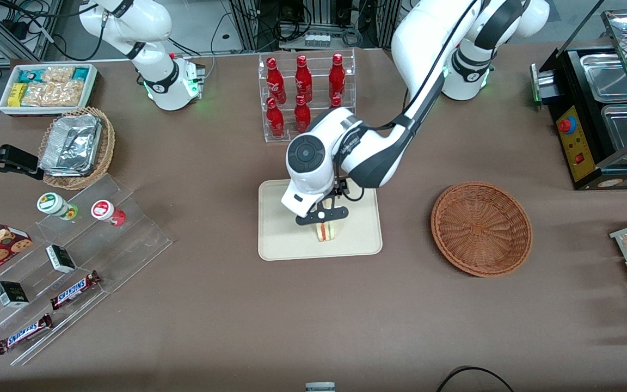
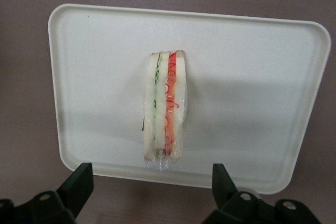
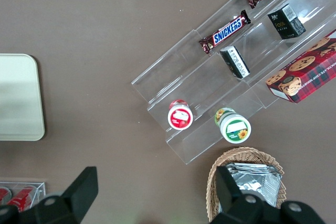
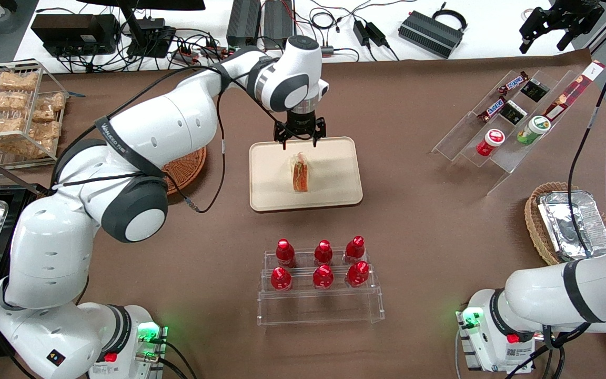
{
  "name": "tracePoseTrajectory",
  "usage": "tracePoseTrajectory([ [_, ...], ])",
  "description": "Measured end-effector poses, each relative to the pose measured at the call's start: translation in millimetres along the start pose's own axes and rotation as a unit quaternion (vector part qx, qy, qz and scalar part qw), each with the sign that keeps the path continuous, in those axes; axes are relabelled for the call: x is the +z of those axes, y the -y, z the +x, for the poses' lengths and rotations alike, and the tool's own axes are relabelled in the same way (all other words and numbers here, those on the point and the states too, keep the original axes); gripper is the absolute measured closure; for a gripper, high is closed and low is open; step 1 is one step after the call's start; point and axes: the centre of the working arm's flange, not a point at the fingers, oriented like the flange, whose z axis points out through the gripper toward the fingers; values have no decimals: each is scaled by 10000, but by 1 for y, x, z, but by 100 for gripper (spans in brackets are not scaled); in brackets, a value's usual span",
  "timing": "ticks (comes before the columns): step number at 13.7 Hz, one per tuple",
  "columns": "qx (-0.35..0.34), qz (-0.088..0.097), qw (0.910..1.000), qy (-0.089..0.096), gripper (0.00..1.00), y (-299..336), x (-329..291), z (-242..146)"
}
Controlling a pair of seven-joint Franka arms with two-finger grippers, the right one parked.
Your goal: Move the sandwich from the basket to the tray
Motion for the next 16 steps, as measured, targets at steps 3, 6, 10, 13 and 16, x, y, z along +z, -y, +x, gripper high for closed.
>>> tracePoseTrajectory([
  [3,531,31,9986,-19,0,24,-24,15],
  [6,903,72,9959,46,0,76,-44,42],
  [10,1193,81,9927,171,0,165,-65,70],
  [13,1215,56,9922,256,0,229,-75,78],
  [16,1253,-83,9917,284,0,292,-90,84],
])
